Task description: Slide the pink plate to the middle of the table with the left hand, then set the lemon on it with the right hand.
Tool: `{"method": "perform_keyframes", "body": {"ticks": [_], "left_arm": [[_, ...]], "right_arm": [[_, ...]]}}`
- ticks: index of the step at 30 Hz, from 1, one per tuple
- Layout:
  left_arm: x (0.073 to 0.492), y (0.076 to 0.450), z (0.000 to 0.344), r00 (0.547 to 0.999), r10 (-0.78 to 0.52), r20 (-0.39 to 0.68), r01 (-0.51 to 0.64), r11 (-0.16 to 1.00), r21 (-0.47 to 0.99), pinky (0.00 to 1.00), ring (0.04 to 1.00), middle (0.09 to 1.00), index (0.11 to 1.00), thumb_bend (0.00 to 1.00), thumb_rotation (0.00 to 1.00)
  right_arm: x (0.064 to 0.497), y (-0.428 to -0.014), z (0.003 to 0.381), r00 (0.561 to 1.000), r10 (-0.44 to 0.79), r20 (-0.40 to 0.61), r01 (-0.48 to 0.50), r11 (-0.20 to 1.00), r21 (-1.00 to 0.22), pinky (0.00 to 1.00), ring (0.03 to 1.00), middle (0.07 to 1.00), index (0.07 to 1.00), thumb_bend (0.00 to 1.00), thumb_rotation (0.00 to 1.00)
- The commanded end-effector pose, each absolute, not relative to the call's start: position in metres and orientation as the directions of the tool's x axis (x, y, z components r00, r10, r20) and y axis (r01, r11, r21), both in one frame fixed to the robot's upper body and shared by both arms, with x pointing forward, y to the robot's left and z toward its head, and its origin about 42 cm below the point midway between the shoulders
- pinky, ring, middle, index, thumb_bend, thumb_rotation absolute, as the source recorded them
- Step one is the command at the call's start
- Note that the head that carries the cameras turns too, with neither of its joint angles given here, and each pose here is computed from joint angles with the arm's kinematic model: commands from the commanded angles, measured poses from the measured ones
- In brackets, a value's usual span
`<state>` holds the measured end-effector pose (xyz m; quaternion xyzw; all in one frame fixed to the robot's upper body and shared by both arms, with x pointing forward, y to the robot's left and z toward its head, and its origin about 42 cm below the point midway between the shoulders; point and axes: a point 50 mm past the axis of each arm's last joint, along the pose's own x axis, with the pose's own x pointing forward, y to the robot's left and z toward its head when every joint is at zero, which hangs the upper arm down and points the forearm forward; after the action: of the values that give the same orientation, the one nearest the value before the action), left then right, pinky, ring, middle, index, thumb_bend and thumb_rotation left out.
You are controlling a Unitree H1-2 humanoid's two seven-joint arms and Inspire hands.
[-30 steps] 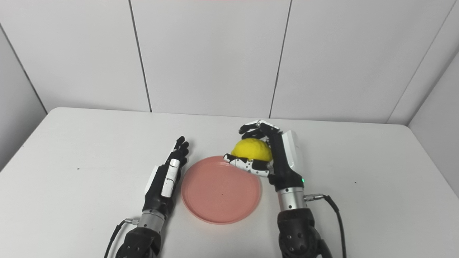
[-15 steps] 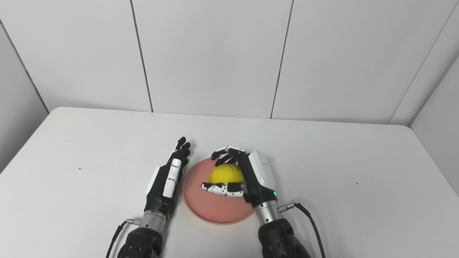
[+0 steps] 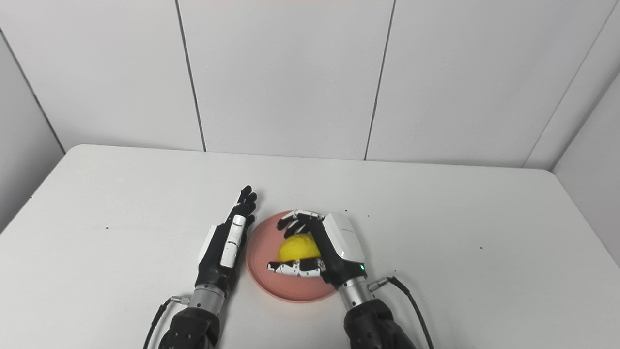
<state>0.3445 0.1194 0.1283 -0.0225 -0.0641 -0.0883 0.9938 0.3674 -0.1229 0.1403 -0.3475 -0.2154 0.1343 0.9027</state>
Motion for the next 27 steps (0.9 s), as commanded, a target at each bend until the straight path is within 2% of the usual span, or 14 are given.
{"method": "perform_keyframes", "body": {"ticks": [1,2,3,4,5,8,11,15,18,22,27], "left_arm": [[0.347,0.117,0.145,0.966,-0.173,0.194,0.183,0.983,-0.032,1.0,0.999,0.987,0.983,0.59,1.0],[0.347,0.117,0.145,0.966,-0.172,0.195,0.182,0.983,-0.033,1.0,0.998,0.986,0.982,0.59,1.0],[0.347,0.117,0.145,0.966,-0.171,0.195,0.181,0.983,-0.033,1.0,0.997,0.984,0.979,0.59,1.0],[0.347,0.117,0.145,0.965,-0.174,0.195,0.183,0.982,-0.033,1.0,0.997,0.983,0.978,0.59,1.0],[0.348,0.117,0.144,0.965,-0.176,0.194,0.185,0.982,-0.033,1.0,0.999,0.986,0.98,0.59,1.0],[0.347,0.117,0.145,0.966,-0.172,0.193,0.181,0.983,-0.031,1.0,0.995,0.984,0.973,0.58,1.0],[0.347,0.118,0.145,0.966,-0.172,0.195,0.182,0.983,-0.033,1.0,0.995,0.984,0.974,0.58,1.0],[0.346,0.121,0.146,0.965,-0.179,0.192,0.188,0.982,-0.032,1.0,0.999,0.987,0.982,0.57,1.0],[0.345,0.122,0.147,0.966,-0.177,0.19,0.187,0.982,-0.034,1.0,0.999,0.987,0.982,0.57,1.0],[0.344,0.126,0.149,0.967,-0.176,0.186,0.185,0.982,-0.031,1.0,1.0,0.989,0.98,0.56,1.0],[0.343,0.132,0.15,0.969,-0.171,0.176,0.175,0.985,-0.004,1.0,1.0,0.995,0.977,0.6,1.0]], "right_arm": [[0.37,-0.12,0.15,0.843,0.4,0.36,-0.061,0.736,-0.675,0.38,0.456,0.59,0.51,0.51,0.0],[0.369,-0.12,0.151,0.835,0.404,0.374,-0.055,0.737,-0.673,0.41,0.461,0.65,0.503,0.5,0.0],[0.369,-0.12,0.151,0.829,0.407,0.383,-0.051,0.738,-0.672,0.55,0.631,0.731,0.654,0.54,0.0],[0.369,-0.121,0.152,0.82,0.415,0.394,-0.049,0.736,-0.675,0.6,0.688,0.759,0.706,0.56,0.0],[0.368,-0.121,0.152,0.814,0.421,0.401,-0.047,0.734,-0.677,0.67,0.764,0.803,0.77,0.55,0.13],[0.366,-0.123,0.154,0.786,0.441,0.433,-0.048,0.743,-0.668,0.74,0.868,0.886,0.866,0.57,0.44],[0.364,-0.125,0.159,0.754,0.451,0.478,-0.046,0.762,-0.646,0.79,0.894,0.91,0.888,0.57,0.52],[0.358,-0.127,0.17,0.722,0.447,0.528,-0.029,0.782,-0.623,0.95,0.948,0.964,0.952,0.61,0.71],[0.355,-0.129,0.177,0.715,0.439,0.545,-0.024,0.794,-0.607,0.97,0.961,0.973,0.965,0.62,0.77],[0.351,-0.137,0.181,0.727,0.397,0.56,-0.02,0.827,-0.561,0.93,0.944,0.965,0.959,0.64,0.82],[0.35,-0.151,0.179,0.773,0.334,0.539,-0.031,0.869,-0.494,0.91,0.953,0.974,0.971,0.65,0.84]]}}
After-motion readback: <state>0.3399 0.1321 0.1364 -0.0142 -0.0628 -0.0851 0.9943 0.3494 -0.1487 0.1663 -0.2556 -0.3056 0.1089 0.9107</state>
